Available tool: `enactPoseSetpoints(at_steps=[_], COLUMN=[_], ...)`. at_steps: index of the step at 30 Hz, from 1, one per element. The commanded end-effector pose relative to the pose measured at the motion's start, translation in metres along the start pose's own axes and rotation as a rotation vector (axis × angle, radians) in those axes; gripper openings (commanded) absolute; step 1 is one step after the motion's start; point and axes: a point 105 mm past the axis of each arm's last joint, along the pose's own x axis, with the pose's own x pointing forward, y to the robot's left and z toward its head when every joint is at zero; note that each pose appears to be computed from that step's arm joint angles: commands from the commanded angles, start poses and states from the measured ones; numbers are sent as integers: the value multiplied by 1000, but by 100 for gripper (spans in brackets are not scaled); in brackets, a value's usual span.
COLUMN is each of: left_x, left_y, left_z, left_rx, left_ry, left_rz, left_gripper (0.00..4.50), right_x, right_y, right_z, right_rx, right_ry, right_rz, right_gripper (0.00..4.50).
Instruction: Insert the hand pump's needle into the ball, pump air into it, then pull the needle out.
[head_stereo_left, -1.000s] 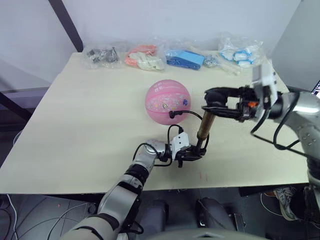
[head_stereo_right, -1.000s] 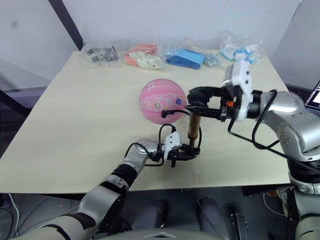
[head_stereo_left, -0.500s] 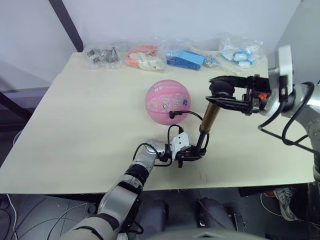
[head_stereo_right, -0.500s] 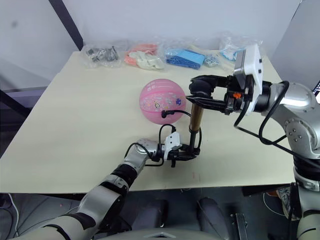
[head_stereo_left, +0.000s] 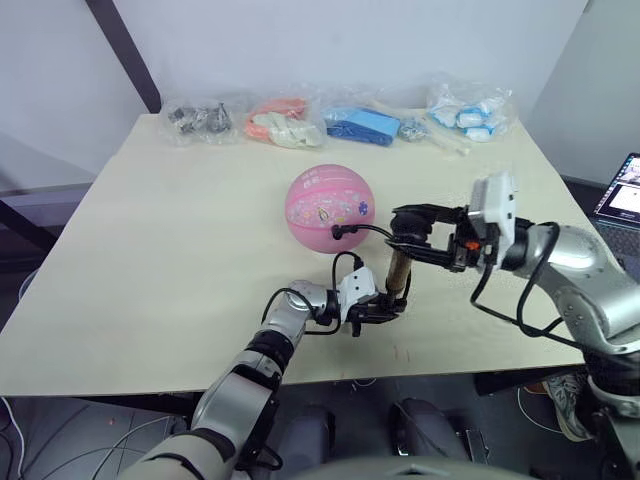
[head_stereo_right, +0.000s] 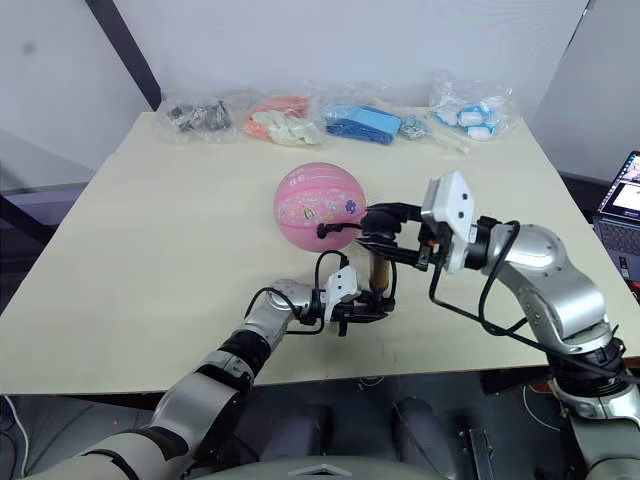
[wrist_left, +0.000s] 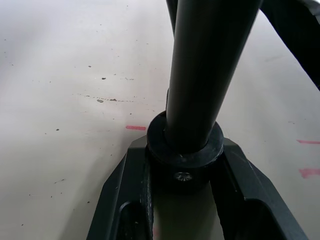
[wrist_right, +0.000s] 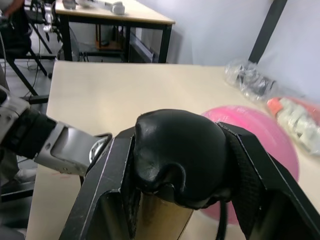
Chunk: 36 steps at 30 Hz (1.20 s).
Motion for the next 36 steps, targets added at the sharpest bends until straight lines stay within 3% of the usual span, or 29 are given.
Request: enactPoseSetpoints(at_steps=[1,13,23,29,36], left_x=[-5,-5,-5,-4,-4], left_y=[-14,-14,-15,-15,-15], left_z=[-35,-35,-35,-35,-35], left_rx=[-115,-113,-114,-112,-114], left_ry=[97,96,97,96,95], left_rz=[-22,-23,-25,-29,-30], left_gripper=[107,107,107,107,107], right_x=[5,3,-2,-13,-25], right_y=[20,31,6,-11,-22], right_z=[-57,-86,-2,65,100], right_rx=[147,169,63,-1,-32], right_ry=[161,216,16,-108,-160], right_rz=[50,58,74,76,54], right_gripper=[194,194,194,194,194])
